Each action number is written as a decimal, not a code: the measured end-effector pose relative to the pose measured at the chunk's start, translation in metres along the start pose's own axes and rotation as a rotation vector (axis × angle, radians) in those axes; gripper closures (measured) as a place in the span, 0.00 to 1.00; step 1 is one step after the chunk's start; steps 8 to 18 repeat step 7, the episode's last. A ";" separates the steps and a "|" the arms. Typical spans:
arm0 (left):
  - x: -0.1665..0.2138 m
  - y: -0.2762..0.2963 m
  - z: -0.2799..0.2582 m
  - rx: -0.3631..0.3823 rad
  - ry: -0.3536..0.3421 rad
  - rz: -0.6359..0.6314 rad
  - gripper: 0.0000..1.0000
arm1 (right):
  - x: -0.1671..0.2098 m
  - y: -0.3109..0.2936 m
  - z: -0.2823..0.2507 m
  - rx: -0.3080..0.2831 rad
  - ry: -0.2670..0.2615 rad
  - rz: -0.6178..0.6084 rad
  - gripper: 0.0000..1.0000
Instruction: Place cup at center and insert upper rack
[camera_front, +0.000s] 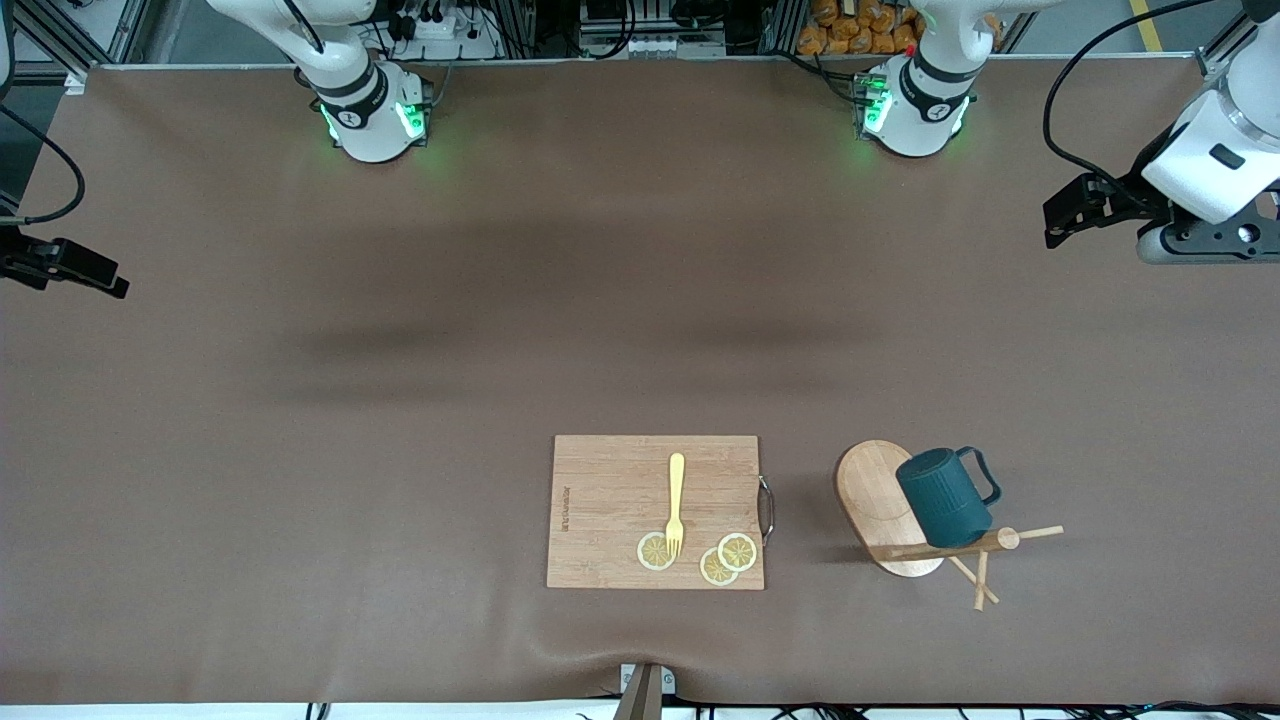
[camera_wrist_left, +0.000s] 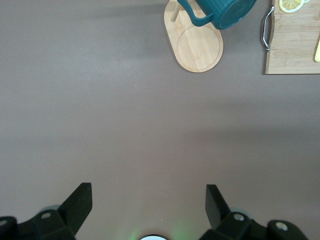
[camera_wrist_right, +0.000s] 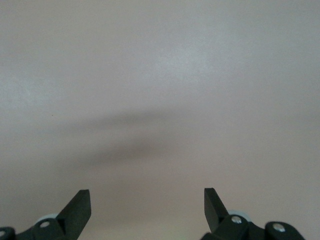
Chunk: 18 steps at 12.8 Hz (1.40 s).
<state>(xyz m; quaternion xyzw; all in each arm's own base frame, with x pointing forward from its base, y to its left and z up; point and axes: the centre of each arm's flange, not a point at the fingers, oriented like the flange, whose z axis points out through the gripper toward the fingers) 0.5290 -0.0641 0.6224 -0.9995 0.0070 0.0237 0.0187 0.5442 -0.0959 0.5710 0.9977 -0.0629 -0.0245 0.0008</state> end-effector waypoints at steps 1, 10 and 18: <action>0.001 0.000 0.001 0.000 -0.003 -0.011 0.00 | 0.000 0.000 0.000 0.000 0.000 0.000 0.00; 0.006 -0.003 0.013 0.000 -0.025 -0.062 0.00 | -0.001 -0.003 0.001 0.000 -0.011 -0.005 0.00; 0.006 -0.003 0.013 0.000 -0.025 -0.062 0.00 | -0.001 -0.003 0.001 0.000 -0.011 -0.005 0.00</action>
